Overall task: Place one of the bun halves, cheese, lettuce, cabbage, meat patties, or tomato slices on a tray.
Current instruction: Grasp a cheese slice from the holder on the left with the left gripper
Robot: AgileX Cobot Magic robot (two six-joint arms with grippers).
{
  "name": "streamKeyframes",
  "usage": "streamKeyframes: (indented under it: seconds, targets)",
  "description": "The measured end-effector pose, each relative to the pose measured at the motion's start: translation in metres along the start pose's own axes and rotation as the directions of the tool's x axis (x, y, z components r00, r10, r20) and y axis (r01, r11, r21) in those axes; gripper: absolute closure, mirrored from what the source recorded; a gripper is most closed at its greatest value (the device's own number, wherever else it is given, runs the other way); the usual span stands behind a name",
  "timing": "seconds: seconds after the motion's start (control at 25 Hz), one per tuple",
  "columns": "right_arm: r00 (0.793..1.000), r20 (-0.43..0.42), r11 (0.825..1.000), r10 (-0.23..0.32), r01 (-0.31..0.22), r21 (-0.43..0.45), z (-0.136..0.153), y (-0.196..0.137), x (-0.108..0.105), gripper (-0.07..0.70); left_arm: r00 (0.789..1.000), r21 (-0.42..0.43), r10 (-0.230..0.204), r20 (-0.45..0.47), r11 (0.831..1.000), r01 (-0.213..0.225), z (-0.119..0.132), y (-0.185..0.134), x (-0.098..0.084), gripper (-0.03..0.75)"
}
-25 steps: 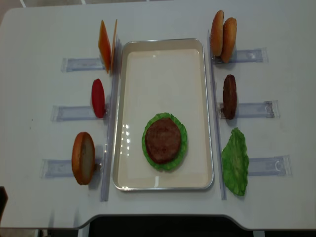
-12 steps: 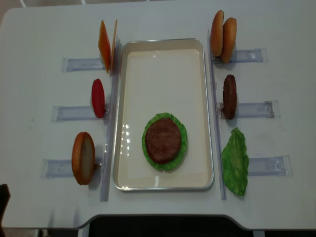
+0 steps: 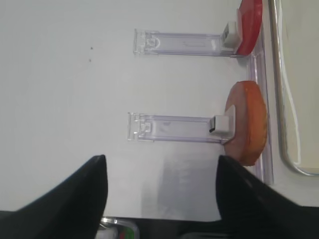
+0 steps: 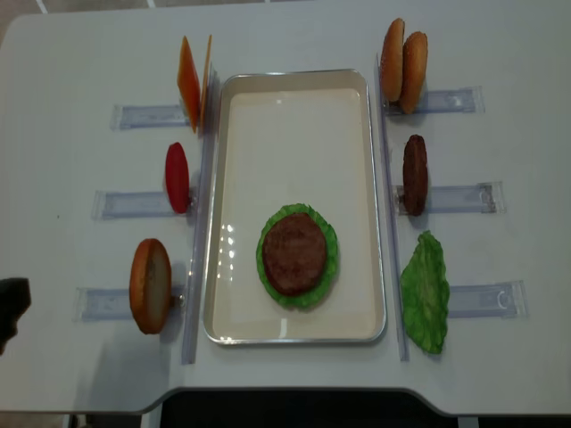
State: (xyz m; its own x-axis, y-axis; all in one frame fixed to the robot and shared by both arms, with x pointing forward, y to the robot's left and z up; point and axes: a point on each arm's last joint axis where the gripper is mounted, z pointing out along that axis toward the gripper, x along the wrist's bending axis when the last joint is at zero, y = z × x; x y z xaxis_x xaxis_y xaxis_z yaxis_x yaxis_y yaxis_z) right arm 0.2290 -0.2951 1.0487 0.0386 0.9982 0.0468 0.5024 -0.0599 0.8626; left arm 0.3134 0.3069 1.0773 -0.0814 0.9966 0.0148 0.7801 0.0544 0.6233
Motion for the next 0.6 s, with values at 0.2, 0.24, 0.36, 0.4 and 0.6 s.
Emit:
streamKeyframes:
  seconds: [0.2,0.24,0.36,0.4,0.6]
  targets:
    - [1.0,0.0,1.0,0.0,0.0,0.0,0.0,0.0,0.0,0.092,1.0,0.124,-0.002,0.009,0.992,0.001,0.02,0.039,-0.005,0.199]
    - [1.0,0.0,1.0,0.0,0.0,0.0,0.0,0.0,0.0,0.092,1.0,0.148,-0.001,0.008,0.989,-0.001,0.026,0.048,-0.006,0.199]
    - [1.0,0.0,1.0,0.0,0.0,0.0,0.0,0.0,0.0,0.092,1.0,0.212,0.002,0.006,0.977,-0.003,0.041,0.074,-0.009,0.199]
    - [1.0,0.0,1.0,0.0,0.0,0.0,0.0,0.0,0.0,0.092,1.0,0.233,0.001,0.008,0.972,-0.002,0.046,0.084,-0.01,0.199]
    - [1.0,0.0,1.0,0.0,0.0,0.0,0.0,0.0,0.0,0.092,1.0,0.276,-0.001,0.009,0.961,-0.002,0.069,0.127,-0.015,0.199]
